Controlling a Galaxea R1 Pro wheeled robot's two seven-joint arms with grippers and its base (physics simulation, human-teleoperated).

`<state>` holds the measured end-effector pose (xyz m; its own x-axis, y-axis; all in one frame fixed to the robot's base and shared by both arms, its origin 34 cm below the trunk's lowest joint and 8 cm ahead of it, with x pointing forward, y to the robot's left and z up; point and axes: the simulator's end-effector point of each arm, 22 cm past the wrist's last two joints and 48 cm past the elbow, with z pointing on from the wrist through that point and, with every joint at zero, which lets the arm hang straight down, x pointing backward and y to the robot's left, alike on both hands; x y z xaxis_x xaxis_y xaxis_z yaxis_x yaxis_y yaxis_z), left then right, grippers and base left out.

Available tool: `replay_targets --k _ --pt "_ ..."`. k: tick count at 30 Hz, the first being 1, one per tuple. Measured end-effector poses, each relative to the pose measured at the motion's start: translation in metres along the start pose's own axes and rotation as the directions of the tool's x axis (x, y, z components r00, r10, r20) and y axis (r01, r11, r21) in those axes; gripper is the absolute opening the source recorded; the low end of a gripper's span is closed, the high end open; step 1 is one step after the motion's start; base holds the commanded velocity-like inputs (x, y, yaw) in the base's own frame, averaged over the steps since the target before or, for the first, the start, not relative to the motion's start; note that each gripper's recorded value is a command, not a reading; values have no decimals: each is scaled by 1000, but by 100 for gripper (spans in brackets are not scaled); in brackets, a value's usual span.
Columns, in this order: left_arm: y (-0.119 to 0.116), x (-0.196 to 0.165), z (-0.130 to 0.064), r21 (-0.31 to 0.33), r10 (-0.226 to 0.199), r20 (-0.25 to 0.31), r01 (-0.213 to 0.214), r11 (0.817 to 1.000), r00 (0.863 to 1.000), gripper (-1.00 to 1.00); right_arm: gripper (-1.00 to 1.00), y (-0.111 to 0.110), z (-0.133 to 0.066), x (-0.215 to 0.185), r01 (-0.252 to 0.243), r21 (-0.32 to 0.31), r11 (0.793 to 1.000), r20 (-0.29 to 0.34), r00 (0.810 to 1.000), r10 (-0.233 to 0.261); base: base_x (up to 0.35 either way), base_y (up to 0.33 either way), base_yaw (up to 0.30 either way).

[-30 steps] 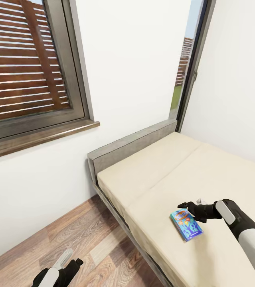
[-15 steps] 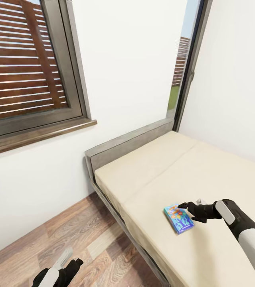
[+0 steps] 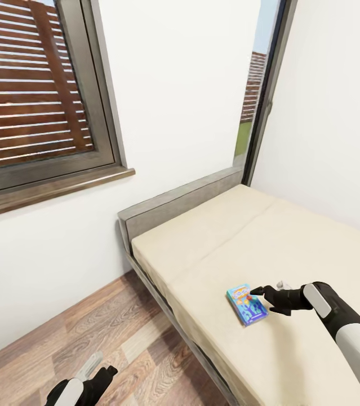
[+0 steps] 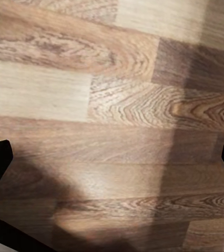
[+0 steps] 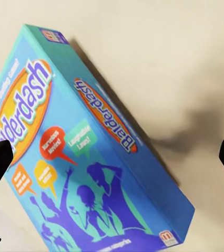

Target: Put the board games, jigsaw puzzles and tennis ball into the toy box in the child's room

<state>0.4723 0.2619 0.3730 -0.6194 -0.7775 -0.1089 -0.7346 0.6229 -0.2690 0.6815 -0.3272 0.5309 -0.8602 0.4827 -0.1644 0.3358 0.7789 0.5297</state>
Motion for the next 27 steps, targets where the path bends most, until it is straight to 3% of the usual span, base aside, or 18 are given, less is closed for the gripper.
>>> replay_targets --k 6,27 --pt "0 0 0 1 -1 0 1 1000 1000 100 100 -5 -1 0 20 26 999 -3 1000 -20 -8 -8 93" --pt "-1 0 -2 3 -1 2 1 1000 1000 100 100 -4 -3 0 19 23 1000 1 1000 -19 -2 -2 201"
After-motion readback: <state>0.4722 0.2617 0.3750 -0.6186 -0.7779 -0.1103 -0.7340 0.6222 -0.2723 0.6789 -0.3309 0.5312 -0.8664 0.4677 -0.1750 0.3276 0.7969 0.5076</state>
